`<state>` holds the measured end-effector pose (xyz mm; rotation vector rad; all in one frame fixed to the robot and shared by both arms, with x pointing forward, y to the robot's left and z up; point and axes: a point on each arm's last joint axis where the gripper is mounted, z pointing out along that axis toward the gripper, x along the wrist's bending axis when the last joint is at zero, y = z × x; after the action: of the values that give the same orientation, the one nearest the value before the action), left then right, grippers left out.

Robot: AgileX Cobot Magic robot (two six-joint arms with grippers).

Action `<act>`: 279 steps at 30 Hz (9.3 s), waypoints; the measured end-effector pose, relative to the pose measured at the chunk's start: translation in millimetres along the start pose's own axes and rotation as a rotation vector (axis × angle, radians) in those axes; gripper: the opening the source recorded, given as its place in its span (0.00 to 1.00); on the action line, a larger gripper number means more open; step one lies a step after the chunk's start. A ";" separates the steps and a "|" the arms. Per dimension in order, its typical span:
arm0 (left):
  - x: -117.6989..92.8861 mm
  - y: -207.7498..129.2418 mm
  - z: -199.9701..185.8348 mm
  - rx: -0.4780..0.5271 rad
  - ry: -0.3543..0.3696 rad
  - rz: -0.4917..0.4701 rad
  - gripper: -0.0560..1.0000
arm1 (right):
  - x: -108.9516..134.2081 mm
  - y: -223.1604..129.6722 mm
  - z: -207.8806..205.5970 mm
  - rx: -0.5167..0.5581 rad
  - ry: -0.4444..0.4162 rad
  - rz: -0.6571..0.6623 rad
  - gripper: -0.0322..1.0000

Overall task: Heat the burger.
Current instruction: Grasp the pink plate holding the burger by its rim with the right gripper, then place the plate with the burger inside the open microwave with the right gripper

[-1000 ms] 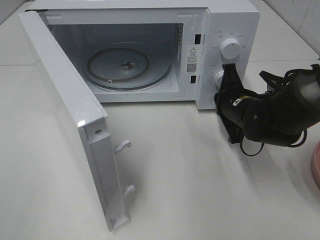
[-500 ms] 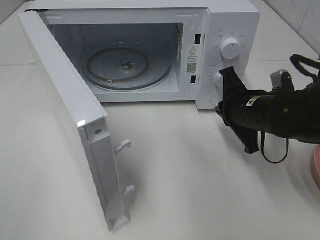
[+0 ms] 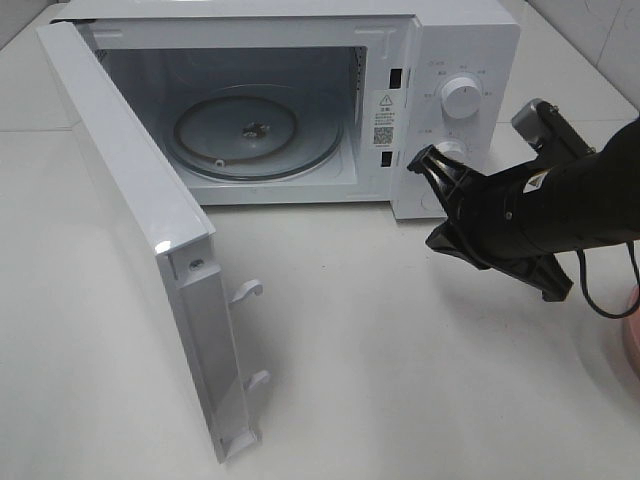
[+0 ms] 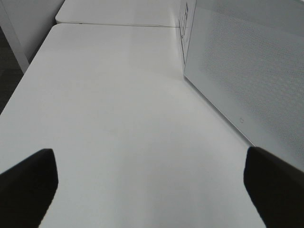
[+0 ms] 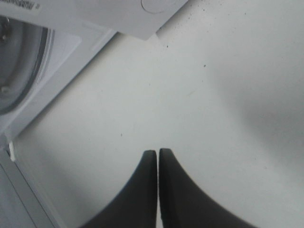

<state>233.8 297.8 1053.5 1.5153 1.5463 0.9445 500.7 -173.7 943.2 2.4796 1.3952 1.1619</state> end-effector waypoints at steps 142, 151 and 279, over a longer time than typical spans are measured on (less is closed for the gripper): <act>0.0 0.0 0.0 0.000 0.000 0.000 0.99 | -122.3 77.3 7.8 0.560 -0.581 -0.541 0.75; 0.0 0.0 0.0 0.000 0.000 0.000 0.99 | -125.3 73.4 8.9 0.549 -0.574 -0.541 0.74; 0.0 0.0 0.0 0.000 0.000 0.000 0.99 | -46.9 -49.8 -67.4 0.424 -0.755 -1.101 0.06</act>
<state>233.8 297.8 1053.5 1.5153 1.5463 0.9445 408.1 -199.5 944.2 1.4528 2.2630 -0.2685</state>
